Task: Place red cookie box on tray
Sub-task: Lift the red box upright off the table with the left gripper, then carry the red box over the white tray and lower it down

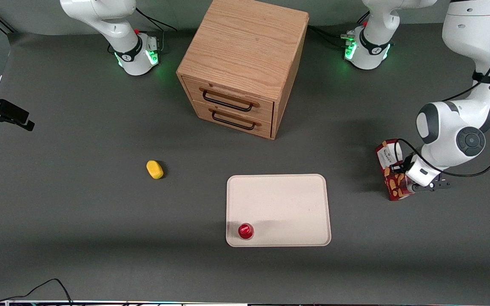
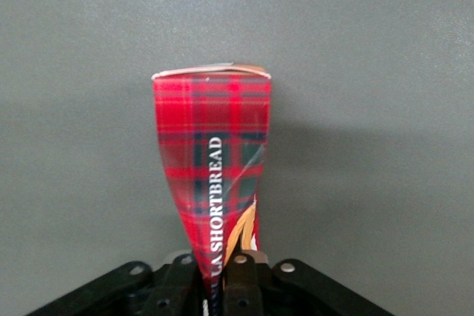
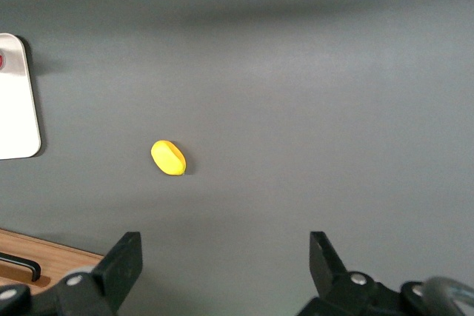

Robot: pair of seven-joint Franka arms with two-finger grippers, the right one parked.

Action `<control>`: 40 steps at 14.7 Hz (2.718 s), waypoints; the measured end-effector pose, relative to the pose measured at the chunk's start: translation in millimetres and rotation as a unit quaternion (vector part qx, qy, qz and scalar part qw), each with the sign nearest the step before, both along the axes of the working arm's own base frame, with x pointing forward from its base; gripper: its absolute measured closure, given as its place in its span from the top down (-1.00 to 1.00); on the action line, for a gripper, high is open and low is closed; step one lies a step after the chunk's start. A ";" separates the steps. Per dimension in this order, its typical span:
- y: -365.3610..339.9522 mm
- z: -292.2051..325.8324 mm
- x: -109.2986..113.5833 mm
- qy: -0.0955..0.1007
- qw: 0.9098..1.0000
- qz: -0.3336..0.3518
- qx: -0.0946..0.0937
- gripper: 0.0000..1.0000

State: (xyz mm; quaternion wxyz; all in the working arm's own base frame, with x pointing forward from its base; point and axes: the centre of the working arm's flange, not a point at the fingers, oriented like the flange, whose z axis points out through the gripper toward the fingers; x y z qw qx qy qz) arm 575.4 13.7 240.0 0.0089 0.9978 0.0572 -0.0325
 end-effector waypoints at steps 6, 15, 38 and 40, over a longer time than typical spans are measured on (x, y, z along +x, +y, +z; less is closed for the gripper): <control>-40.2 147.3 3.2 0.076 0.997 0.013 -0.019 -0.90; -69.6 339.0 -12.3 0.089 0.996 0.017 -0.017 -0.90; -310.9 55.9 83.4 -0.048 0.977 0.208 0.008 -0.90; -316.4 44.3 82.3 -0.058 0.981 0.184 0.017 -0.90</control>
